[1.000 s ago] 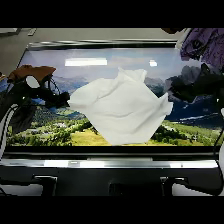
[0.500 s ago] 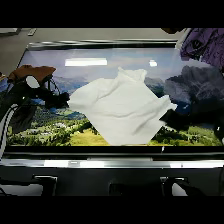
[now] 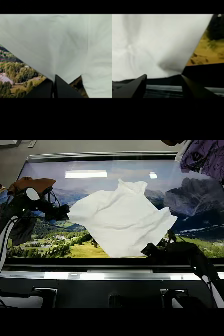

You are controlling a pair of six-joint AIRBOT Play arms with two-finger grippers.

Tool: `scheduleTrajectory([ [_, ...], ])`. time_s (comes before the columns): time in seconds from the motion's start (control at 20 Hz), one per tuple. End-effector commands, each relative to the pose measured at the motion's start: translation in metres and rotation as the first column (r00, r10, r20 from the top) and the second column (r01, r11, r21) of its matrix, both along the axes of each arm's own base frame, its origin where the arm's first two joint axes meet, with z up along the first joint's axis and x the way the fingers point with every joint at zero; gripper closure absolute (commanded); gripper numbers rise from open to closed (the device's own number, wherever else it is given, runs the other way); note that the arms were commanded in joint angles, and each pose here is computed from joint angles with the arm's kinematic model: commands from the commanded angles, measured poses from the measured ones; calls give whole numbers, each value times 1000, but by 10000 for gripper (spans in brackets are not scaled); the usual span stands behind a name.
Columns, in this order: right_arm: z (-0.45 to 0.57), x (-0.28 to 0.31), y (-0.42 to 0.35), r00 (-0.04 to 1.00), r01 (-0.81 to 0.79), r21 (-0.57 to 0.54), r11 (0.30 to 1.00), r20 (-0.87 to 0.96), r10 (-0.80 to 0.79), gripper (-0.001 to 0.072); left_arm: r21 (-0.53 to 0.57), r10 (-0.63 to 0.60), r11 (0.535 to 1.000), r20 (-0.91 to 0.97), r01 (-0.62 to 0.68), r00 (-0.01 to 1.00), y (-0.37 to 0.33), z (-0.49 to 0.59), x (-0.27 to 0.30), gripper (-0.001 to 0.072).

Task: Fold the clothes and pants, and hang the long-sleeved shirts on hangers.

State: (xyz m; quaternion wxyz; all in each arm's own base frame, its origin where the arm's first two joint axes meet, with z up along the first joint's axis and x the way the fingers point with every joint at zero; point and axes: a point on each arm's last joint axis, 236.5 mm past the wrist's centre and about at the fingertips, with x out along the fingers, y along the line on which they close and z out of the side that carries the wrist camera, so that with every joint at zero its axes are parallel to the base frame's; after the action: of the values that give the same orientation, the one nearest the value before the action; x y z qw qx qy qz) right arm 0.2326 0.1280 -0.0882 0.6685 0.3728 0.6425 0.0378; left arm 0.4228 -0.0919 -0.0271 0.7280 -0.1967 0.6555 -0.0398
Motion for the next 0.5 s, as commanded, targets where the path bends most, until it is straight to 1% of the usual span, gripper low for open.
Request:
scheduleTrajectory([
  [0.0,-23,3,11,998,52,-32,998,-27,-53,242,1,1,1000,-3,-1,1000,1,-1,0,692],
  [0.1,-28,12,9,997,72,-49,996,-8,-72,506,1,1,1000,-3,-1,1000,1,-1,0,692],
  [0.15,-22,24,7,997,78,-55,995,32,-76,670,1,0,1000,0,0,1000,1,-1,1,693],
  [0.2,-11,39,7,994,72,-58,996,81,-68,677,2,-4,1000,13,4,1000,1,2,3,694],
  [0.3,33,80,8,977,40,-73,997,212,-24,678,12,-54,999,93,53,994,5,26,17,695],
  [0.4,97,120,7,933,-27,-130,991,353,71,678,34,-82,997,247,76,966,12,81,42,696],
  [0.45,137,136,6,898,-63,-175,983,420,132,678,56,-81,996,335,66,939,18,117,54,696],
])
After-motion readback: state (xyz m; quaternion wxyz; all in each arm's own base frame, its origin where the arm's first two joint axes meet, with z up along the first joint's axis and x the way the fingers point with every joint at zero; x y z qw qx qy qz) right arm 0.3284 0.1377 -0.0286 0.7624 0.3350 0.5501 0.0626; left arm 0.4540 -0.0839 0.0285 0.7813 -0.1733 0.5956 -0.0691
